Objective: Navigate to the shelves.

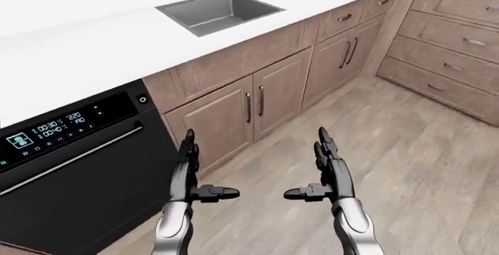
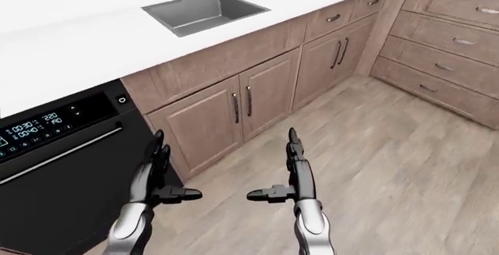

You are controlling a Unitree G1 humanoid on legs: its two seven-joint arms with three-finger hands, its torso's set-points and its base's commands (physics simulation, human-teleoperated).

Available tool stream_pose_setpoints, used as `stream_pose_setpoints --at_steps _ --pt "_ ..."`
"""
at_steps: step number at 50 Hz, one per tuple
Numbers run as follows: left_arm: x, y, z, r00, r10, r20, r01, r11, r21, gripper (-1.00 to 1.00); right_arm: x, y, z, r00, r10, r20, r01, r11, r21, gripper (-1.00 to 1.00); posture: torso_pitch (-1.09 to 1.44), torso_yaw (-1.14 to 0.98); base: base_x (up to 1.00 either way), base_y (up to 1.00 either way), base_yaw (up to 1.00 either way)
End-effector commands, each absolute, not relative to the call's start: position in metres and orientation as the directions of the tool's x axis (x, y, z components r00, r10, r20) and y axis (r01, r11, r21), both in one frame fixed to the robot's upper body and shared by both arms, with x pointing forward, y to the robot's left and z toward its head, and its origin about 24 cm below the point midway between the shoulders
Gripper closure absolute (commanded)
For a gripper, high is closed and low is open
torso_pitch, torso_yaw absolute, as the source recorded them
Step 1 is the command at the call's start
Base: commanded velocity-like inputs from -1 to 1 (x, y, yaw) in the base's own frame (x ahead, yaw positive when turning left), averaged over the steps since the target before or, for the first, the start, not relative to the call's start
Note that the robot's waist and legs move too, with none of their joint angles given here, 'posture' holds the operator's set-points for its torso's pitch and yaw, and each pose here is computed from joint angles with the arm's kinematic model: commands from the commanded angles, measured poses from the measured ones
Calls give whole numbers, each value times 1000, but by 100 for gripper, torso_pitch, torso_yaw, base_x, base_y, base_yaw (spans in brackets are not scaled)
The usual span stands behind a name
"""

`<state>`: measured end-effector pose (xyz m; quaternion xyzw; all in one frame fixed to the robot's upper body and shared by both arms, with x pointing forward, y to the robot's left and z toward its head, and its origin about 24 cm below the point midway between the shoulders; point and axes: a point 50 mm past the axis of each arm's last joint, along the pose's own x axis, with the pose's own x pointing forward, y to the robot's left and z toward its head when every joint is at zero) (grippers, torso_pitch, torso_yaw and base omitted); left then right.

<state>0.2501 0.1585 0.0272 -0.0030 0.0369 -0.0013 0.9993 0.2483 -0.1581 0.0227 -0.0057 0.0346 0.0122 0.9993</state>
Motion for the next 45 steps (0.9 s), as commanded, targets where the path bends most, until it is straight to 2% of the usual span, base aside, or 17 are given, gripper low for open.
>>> stream_pose_setpoints --at_steps 1,45 --pt "254 160 41 1000 0 0 0 1000 0 -100 252 -155 37 999 37 11 -37 999 -15 -100 0 0 0 0 -38" --pt "254 160 41 1000 0 0 0 1000 0 -100 252 -155 36 999 36 10 -35 999 -19 -100 0 0 0 0 -37"
